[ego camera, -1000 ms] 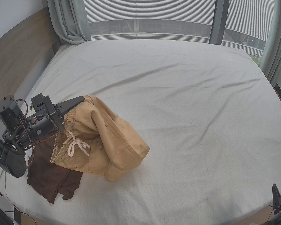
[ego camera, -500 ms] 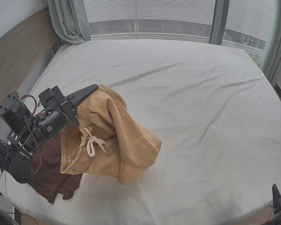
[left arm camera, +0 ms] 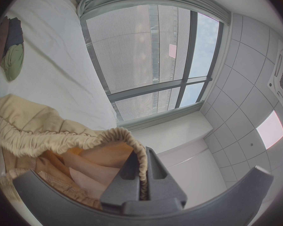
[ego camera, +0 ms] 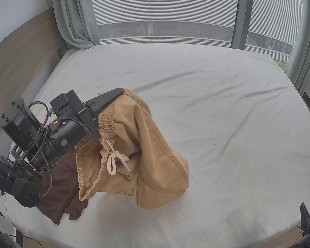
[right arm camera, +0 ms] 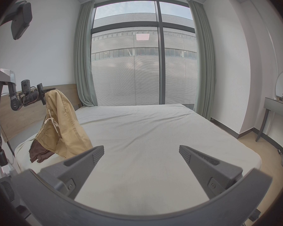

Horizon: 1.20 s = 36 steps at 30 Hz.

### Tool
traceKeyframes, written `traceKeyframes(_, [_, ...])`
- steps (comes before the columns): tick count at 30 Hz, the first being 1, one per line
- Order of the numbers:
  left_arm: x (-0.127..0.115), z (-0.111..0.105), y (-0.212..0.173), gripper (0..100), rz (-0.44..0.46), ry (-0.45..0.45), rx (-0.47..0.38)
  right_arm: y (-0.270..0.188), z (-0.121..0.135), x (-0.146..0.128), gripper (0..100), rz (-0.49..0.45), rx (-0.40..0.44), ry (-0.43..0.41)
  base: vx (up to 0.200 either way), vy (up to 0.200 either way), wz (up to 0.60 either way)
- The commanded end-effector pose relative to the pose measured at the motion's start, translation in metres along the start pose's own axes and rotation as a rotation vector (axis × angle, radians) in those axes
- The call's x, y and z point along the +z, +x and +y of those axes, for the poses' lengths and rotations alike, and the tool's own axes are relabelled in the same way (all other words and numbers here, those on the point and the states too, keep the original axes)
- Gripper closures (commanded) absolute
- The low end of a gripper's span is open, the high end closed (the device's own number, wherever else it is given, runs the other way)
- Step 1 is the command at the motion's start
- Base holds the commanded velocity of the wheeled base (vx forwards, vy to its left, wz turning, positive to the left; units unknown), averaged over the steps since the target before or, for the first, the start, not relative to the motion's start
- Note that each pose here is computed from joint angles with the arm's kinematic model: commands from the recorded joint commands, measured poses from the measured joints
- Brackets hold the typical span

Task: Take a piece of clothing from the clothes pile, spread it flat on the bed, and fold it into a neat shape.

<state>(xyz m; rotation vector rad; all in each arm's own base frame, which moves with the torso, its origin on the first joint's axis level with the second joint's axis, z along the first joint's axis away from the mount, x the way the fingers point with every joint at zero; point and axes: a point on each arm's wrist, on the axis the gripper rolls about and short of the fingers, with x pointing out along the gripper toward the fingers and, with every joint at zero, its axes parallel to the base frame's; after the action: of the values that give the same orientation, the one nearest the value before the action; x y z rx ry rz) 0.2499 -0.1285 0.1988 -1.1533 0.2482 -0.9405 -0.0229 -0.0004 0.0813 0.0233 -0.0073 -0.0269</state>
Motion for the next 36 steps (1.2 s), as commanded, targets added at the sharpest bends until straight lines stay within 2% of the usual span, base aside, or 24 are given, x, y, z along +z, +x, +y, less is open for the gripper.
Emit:
traceKeyframes(1, [-0.006,-0.007,0.006,100,0.001,-0.002,-0.025,0.001,0.0,-0.005,0,0.01,-0.001,0.0,0.0,0.0,0.0])
traceKeyframes(23, [-0.025,-0.033,0.043,100,0.007,-0.03,-0.095,0.001,0.0,-0.005,0,0.01,-0.001,0.0,0.0,0.0,0.0])
traceKeyframes(31, [-0.043,-0.05,0.064,100,0.032,-0.066,-0.1,0.001,0.0,-0.005,0,0.01,-0.001,0.0,0.0,0.0,0.0])
traceKeyframes(36, [-0.052,-0.051,0.072,100,0.059,-0.078,-0.098,0.001,0.0,-0.005,0,0.01,0.001,0.0,0.0,0.0,0.0])
